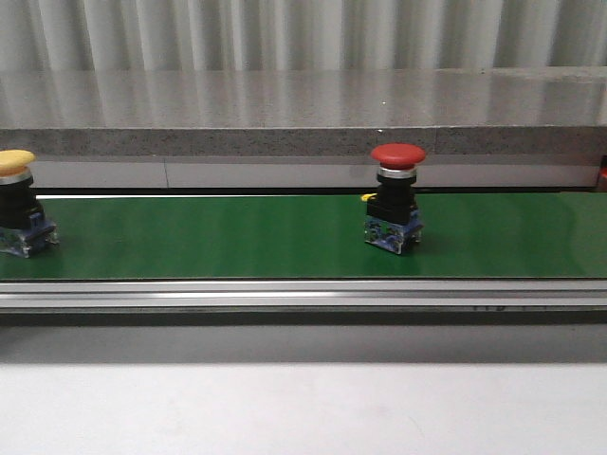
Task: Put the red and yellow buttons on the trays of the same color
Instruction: 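Lower the right gripper onto the red button at the belt end and grasp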
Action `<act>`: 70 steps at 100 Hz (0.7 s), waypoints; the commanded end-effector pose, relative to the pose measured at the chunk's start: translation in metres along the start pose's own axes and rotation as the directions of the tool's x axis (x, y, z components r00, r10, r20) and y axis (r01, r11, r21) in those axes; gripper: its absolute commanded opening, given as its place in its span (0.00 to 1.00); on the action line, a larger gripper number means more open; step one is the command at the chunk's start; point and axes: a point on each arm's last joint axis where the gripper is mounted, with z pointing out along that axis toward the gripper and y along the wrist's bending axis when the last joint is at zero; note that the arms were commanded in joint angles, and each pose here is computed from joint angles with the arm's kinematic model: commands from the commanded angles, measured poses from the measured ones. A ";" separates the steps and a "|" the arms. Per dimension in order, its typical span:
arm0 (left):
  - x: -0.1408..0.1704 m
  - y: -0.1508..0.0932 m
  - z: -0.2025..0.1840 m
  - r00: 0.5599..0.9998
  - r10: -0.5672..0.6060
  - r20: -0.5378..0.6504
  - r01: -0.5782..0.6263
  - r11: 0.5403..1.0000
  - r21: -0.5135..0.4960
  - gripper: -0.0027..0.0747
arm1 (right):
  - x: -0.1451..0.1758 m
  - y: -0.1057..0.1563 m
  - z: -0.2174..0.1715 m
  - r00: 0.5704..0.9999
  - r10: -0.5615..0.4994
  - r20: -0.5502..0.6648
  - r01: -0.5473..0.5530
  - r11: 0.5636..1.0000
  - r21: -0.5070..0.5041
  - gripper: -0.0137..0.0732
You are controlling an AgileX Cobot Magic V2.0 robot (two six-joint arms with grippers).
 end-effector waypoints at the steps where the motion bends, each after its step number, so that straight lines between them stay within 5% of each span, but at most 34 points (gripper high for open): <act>1: -0.015 0.000 -0.005 0.995 -0.003 0.103 0.004 1.000 -0.009 0.01 | -0.012 0.001 -0.007 0.995 -0.013 0.097 0.014 1.000 -0.005 0.08; 39: -0.015 0.000 -0.005 0.995 -0.003 0.103 0.004 1.000 -0.009 0.01 | -0.009 0.001 -0.007 0.998 -0.013 0.062 0.013 1.000 -0.003 0.13; 49: -0.015 0.000 -0.005 0.995 -0.003 0.103 0.004 1.000 -0.009 0.01 | -0.006 0.001 -0.007 0.999 -0.013 0.035 0.013 1.000 -0.001 0.30; 70: -0.015 0.000 -0.005 0.995 -0.003 0.103 0.004 1.000 -0.009 0.01 | -0.006 0.001 -0.007 0.999 -0.013 0.035 0.013 1.000 -0.001 0.87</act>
